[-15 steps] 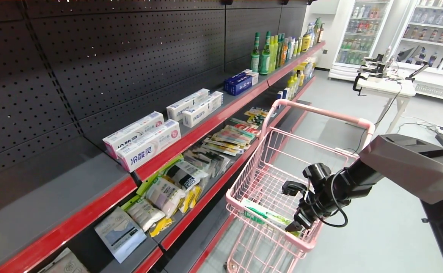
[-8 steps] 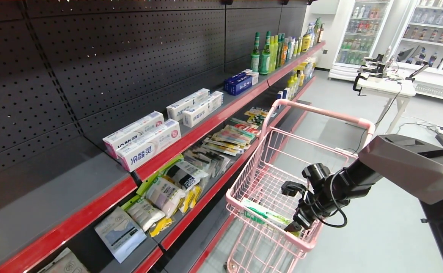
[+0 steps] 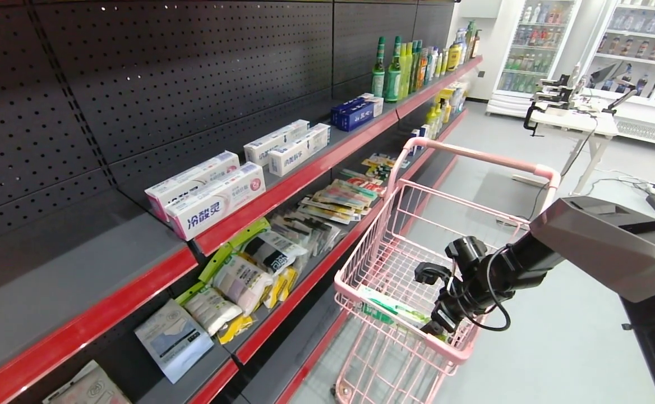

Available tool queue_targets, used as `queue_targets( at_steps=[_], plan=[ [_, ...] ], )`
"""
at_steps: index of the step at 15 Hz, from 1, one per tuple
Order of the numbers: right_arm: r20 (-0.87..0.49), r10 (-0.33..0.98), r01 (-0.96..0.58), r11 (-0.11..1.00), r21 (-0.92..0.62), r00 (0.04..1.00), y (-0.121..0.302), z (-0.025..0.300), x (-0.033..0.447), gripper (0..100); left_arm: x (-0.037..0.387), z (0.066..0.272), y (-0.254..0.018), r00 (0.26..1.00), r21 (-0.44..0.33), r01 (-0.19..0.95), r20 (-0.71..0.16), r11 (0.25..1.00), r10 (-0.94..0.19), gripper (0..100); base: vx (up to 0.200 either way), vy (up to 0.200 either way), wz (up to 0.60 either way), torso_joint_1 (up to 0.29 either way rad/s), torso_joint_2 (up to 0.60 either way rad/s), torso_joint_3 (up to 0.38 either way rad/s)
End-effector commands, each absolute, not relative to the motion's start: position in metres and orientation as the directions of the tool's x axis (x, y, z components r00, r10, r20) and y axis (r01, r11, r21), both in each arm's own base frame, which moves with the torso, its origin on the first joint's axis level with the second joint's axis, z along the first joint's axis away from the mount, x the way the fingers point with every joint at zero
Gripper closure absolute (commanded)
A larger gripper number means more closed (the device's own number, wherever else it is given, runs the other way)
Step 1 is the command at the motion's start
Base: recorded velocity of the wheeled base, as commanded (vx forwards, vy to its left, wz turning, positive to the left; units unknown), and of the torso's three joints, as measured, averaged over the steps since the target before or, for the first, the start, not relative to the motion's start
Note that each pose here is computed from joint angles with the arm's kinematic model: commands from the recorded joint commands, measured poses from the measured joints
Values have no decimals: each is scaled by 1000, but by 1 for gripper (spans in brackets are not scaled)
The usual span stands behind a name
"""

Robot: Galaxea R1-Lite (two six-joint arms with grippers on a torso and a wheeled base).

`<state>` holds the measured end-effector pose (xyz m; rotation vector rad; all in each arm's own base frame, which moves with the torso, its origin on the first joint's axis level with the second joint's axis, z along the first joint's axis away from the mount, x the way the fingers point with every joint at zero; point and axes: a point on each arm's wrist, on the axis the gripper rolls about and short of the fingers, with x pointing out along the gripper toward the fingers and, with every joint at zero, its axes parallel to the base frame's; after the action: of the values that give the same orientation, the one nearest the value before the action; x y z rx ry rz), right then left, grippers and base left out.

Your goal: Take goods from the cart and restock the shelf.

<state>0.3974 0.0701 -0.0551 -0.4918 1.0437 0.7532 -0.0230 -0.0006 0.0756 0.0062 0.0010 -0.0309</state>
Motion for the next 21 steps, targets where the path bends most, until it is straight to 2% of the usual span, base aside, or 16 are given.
queue_targets(
  at_steps=[1, 21],
  plan=[
    [-900, 321, -762, 647, -18, 294, 74, -55, 397, 0, -23, 76, -1, 1000, 6, 31, -2, 1000, -31, 0, 0, 0, 0, 0, 0, 0],
    [-900, 311, -755, 654, -31, 306, 71, -55, 401, 0, -23, 76, -1, 1000, 6, 31, -2, 1000, -31, 0, 0, 0, 0, -47, 122, 75]
  ],
)
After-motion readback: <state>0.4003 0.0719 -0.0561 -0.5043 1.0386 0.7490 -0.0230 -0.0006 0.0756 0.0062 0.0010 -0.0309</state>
